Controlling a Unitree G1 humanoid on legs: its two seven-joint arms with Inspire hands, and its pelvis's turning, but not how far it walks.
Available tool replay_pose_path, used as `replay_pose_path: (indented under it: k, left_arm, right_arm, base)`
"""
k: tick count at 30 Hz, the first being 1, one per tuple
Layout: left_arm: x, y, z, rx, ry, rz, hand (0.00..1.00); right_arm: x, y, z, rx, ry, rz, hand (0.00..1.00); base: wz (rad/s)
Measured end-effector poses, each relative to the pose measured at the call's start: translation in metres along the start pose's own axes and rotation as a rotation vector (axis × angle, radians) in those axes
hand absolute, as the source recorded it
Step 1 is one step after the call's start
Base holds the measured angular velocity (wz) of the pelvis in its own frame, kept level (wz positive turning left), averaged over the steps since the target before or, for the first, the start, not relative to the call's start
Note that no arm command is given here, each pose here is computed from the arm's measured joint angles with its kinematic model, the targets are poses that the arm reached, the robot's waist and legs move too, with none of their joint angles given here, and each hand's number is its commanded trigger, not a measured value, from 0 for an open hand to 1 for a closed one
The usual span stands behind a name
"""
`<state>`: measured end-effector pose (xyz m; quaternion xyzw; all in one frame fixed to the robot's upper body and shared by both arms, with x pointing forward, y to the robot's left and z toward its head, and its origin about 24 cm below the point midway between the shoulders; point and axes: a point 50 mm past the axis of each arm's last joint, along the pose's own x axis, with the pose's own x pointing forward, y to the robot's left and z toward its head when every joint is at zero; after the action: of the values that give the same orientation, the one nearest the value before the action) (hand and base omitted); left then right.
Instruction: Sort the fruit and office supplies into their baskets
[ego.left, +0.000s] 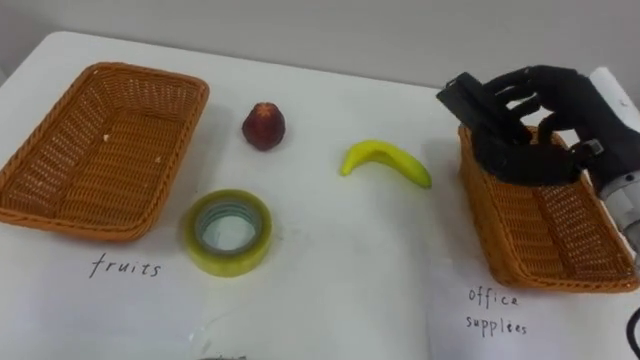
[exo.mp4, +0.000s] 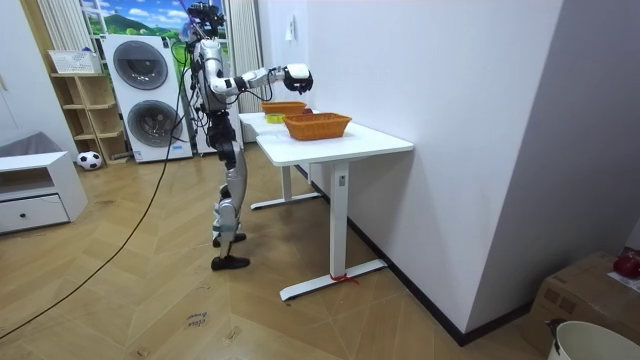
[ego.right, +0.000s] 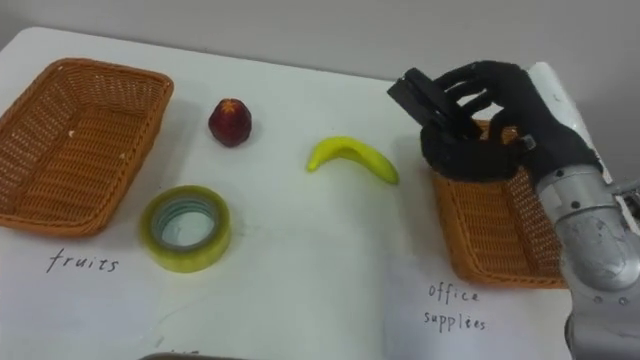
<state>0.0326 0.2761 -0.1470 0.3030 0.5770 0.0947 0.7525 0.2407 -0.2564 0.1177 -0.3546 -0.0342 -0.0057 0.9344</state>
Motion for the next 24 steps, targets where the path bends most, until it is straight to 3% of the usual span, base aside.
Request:
replay_pose_path:
  k: [8,24]
  left_arm:
    - [0.000,0.001,-0.001,-0.014,0.005,0.006,0.00]
    - [-0.001,0.001,-0.003,-0.017,0.006,0.013,0.00]
  right_arm:
    - [-0.001,-0.007,-0.010,0.092,0.028,-0.064,1.00]
    - [-0.012,-0.003,-0.050,0.108,0.203,-0.103,1.00]
  base:
    - [0.00]
    - [-0.04]
